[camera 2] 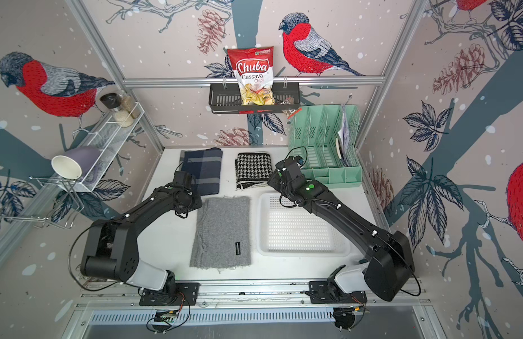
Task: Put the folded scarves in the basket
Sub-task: Adjust the scarf at the center of the board.
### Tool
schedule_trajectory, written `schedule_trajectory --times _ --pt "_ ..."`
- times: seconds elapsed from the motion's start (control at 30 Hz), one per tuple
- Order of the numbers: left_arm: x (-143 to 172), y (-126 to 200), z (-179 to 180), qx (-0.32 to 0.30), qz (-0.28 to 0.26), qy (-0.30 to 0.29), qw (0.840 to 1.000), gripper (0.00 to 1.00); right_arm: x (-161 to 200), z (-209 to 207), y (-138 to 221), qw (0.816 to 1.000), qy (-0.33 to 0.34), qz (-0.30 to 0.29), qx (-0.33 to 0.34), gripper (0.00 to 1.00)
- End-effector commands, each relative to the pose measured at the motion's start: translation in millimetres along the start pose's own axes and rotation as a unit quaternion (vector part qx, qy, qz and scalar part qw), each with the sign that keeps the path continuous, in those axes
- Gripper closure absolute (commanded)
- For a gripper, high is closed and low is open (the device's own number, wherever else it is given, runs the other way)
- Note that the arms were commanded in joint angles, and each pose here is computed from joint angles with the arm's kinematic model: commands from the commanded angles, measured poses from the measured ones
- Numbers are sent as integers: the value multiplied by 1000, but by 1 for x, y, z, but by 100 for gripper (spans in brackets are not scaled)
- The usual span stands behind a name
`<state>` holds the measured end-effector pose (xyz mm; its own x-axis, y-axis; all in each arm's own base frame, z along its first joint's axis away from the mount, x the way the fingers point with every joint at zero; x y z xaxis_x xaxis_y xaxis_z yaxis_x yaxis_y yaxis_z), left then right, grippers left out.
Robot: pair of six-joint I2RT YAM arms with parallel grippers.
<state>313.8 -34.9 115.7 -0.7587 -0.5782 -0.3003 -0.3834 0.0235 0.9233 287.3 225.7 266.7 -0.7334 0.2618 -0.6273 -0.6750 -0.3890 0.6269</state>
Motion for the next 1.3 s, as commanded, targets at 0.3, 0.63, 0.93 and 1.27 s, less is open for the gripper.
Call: schedule_trajectory --times 0.3,0.63,0.93,1.27 --pt "0 -26 0 38 19 48 998 59 51 72 -14 985 132 73 -80 40" --pt "2 -33 -2 48 26 58 997 70 71 69 -26 982 139 100 -77 40" --pt "6 -42 18 9 7 106 994 100 72 74 -27 980 150 104 -80 41" --pt "3 -28 61 12 -10 228 973 100 98 93 -41 962 207 157 -86 36"
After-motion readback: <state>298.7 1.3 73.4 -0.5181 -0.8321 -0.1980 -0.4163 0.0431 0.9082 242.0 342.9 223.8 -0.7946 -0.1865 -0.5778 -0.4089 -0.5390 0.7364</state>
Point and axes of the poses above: each gripper's point midway between its finger pads, its own y axis back along the fingers, its own z axis along the line the jaws close on, x = y × z, the point moved 6 cm from there along y, back along the fingers, and after that the axes turned 13 degrees about y, right-handed, at the moved point
